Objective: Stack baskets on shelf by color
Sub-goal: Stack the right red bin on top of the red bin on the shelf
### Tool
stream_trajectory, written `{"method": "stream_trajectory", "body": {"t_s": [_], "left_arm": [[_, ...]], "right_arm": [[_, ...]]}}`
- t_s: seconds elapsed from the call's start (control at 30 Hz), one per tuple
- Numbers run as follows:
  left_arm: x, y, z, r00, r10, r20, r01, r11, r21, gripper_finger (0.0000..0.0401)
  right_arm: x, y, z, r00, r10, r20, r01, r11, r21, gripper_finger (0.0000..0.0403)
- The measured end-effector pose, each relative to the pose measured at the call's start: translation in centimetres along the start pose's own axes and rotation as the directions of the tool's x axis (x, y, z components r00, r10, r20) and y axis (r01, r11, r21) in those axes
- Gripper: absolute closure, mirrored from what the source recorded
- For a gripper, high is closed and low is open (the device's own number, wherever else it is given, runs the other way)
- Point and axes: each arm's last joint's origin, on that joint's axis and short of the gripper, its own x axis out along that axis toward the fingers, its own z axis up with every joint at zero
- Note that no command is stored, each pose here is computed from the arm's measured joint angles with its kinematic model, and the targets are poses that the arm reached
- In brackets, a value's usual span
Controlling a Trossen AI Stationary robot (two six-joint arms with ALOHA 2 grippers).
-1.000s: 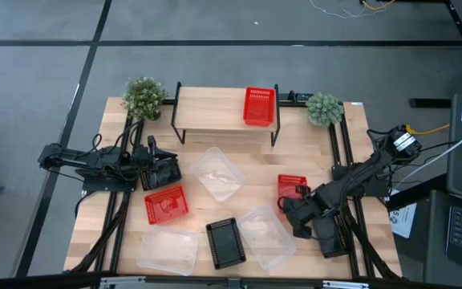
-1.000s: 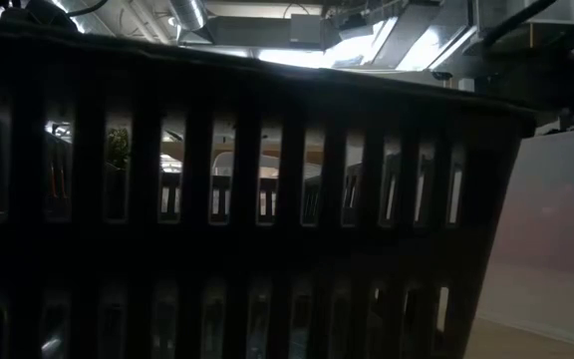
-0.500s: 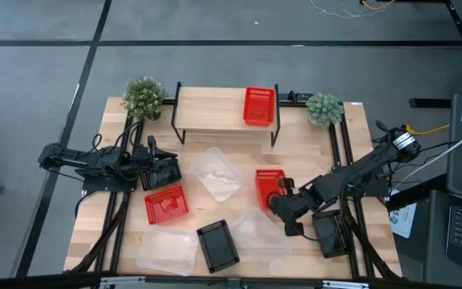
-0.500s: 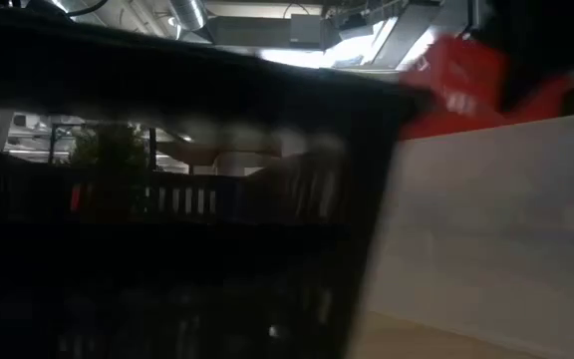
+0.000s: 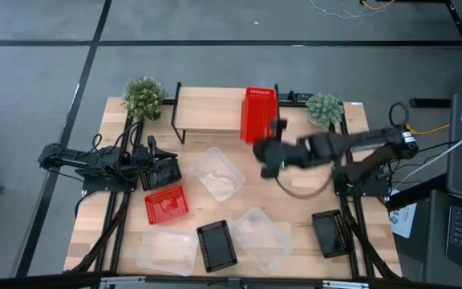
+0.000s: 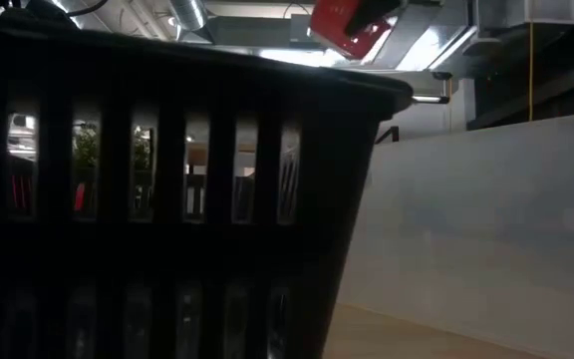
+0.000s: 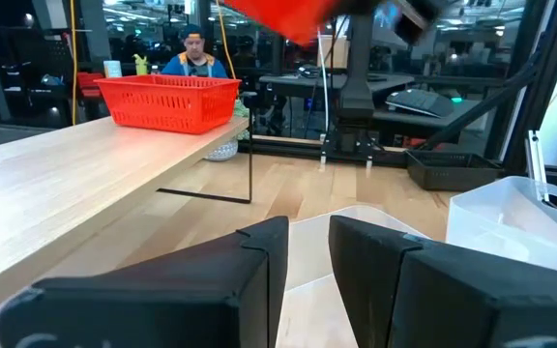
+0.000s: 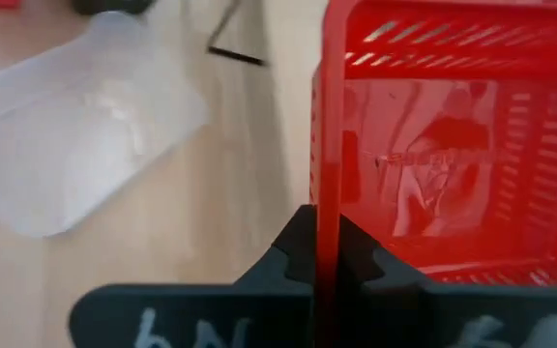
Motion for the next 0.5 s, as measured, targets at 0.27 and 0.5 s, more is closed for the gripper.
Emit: {"method": "stream_trajectory", "body": {"t_s": [0.27,0.5], "left_arm": [[0.0,0.0,0.0,1.000,0.001,0.000,-0.001,1.000,0.008,0.0329],[0.0,0.0,-0.1,1.000,0.000,-0.007,0.000,1.000,0.011,0.0329]], "right_arm": [[4.1,-8.6,-2.0,0.981,0.195,-0.004,-0.192,0.969,0.155,0.0403],[6.7,-11.3,-4.9,0.960,0.276,-0.040,-0.258,0.934,0.247,0.0403]]}}
